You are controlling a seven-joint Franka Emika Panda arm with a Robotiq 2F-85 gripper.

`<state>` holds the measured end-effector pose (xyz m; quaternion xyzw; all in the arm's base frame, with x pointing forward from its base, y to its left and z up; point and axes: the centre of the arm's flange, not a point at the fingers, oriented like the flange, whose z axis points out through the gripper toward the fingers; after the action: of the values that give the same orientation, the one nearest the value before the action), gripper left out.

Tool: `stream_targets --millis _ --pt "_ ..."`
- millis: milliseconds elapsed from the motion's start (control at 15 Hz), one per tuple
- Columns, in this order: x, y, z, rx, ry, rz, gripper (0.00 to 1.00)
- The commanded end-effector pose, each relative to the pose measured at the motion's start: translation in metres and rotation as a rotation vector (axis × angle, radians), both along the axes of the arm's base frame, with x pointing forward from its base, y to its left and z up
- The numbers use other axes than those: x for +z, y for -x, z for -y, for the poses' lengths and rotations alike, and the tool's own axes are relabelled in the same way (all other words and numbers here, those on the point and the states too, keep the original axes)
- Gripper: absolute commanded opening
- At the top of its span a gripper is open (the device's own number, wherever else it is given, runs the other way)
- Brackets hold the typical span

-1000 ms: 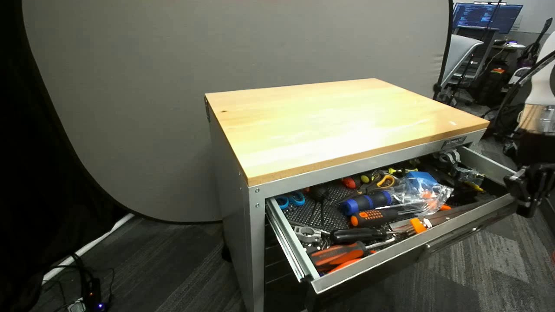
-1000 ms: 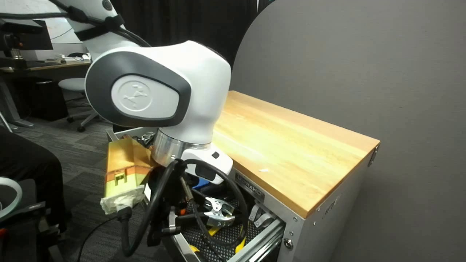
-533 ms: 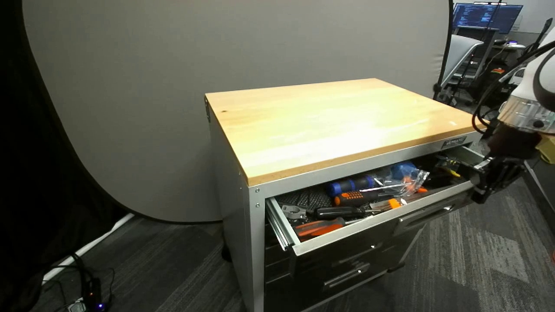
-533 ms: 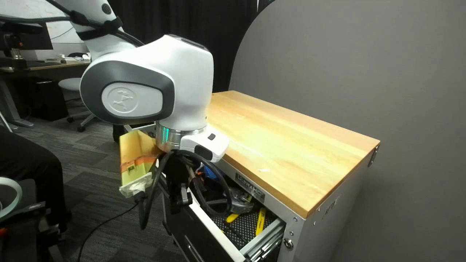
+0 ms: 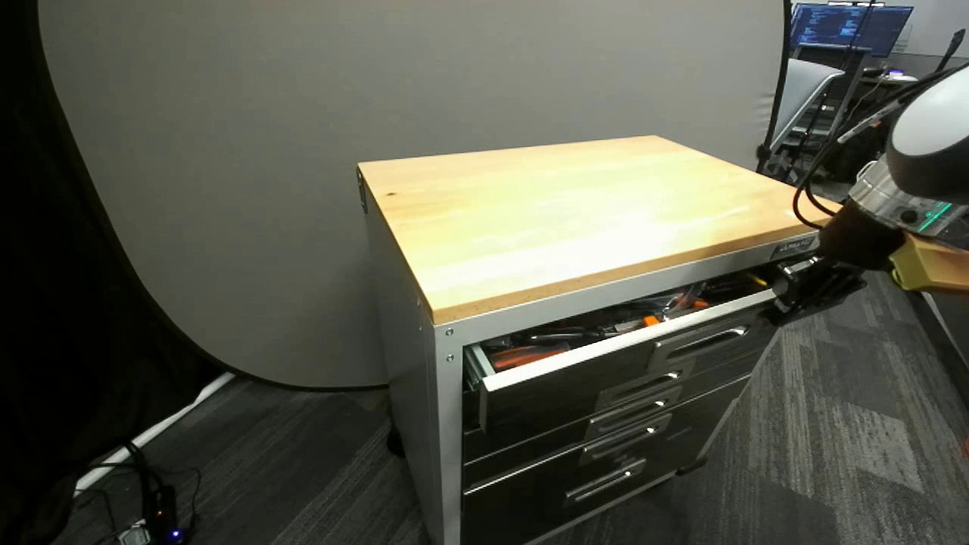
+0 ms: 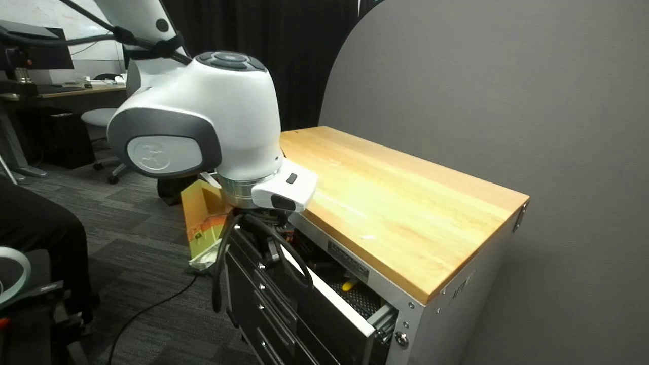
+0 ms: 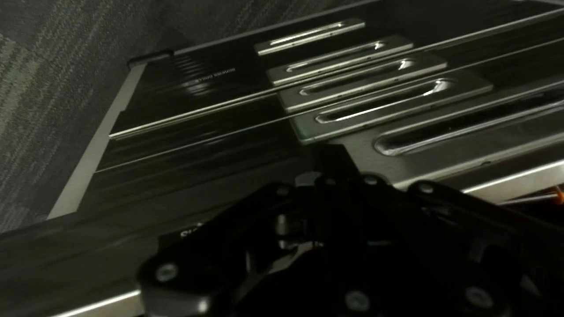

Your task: Put the screwdriver in the drawer then close it

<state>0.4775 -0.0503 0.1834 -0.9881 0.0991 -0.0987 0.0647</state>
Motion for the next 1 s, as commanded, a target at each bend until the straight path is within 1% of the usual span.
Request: stream_targets --millis 0,133,400,733,933 --pt "0.009 -0.008 -0.002 0.013 -0.044 0.15 0.03" --pt "0.009 -0.01 -0.003 0.019 -0.054 0.19 0.03" --pt "0.003 -0.013 -0.005 0.056 -0.064 0.244 0.03" --pt "-0.001 -0.012 -0.008 0.086 -0.085 0.297 0.03" --pt "0.004 -0.01 -0.005 0.088 -0.105 0.323 0.03"
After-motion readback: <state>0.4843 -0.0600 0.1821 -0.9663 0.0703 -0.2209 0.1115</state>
